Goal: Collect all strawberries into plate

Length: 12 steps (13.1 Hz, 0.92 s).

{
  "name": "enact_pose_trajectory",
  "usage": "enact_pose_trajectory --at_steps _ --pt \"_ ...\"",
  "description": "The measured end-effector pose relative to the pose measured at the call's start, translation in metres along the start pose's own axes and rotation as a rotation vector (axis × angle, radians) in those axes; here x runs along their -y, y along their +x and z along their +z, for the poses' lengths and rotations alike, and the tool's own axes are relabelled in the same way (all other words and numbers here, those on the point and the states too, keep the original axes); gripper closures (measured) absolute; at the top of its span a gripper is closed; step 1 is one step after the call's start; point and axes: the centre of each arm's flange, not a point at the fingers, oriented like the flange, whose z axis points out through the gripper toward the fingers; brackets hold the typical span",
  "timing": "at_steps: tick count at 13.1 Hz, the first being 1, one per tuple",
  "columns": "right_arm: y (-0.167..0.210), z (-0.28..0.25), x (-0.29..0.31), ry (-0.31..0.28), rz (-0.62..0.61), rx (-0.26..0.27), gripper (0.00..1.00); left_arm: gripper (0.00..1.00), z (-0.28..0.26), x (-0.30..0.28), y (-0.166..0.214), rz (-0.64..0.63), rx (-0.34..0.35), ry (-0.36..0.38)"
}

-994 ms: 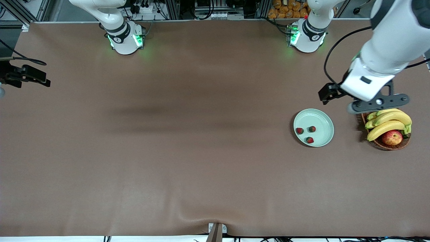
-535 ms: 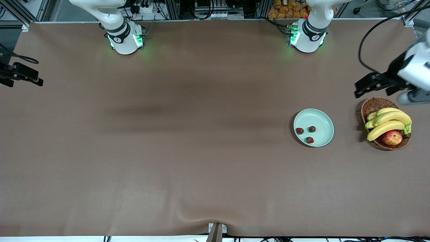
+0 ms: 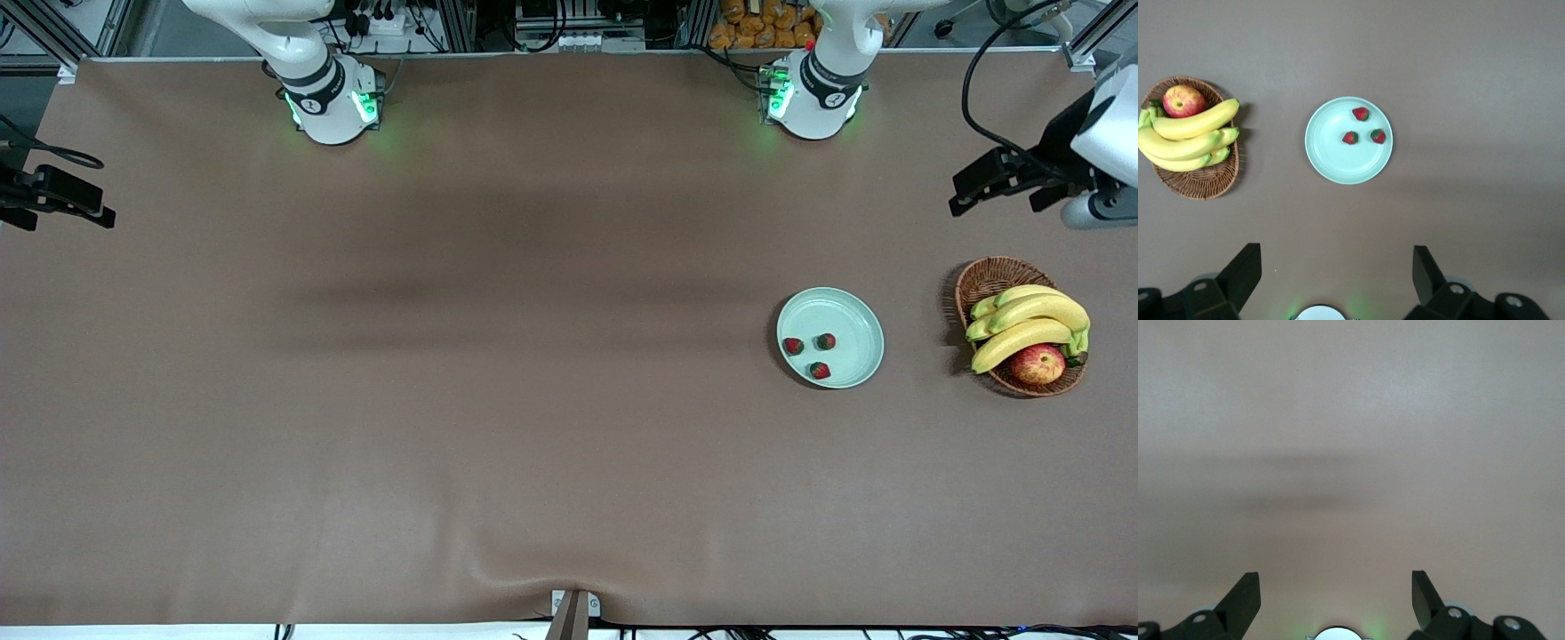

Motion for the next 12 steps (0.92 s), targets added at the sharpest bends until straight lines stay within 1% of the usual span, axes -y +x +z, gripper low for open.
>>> enact_pose_trajectory --at_steps 2,4,7,12 --pt "0.000 0.000 0.001 0.000 -0.002 0.000 0.00 0.00 0.001 -0.004 -0.017 0.008 -0.007 0.005" --pt "0.000 0.000 0.002 0.000 -0.004 0.001 0.00 0.00 0.000 -0.004 -0.027 0.019 -0.015 0.008" --pt "0.000 0.000 0.002 0.000 -0.004 0.001 0.00 0.00 -0.002 0.004 -0.023 0.026 -0.030 0.003" --pt "0.000 0.000 0.002 0.000 -0.004 0.001 0.00 0.00 -0.003 0.007 -0.017 0.024 -0.034 -0.001"
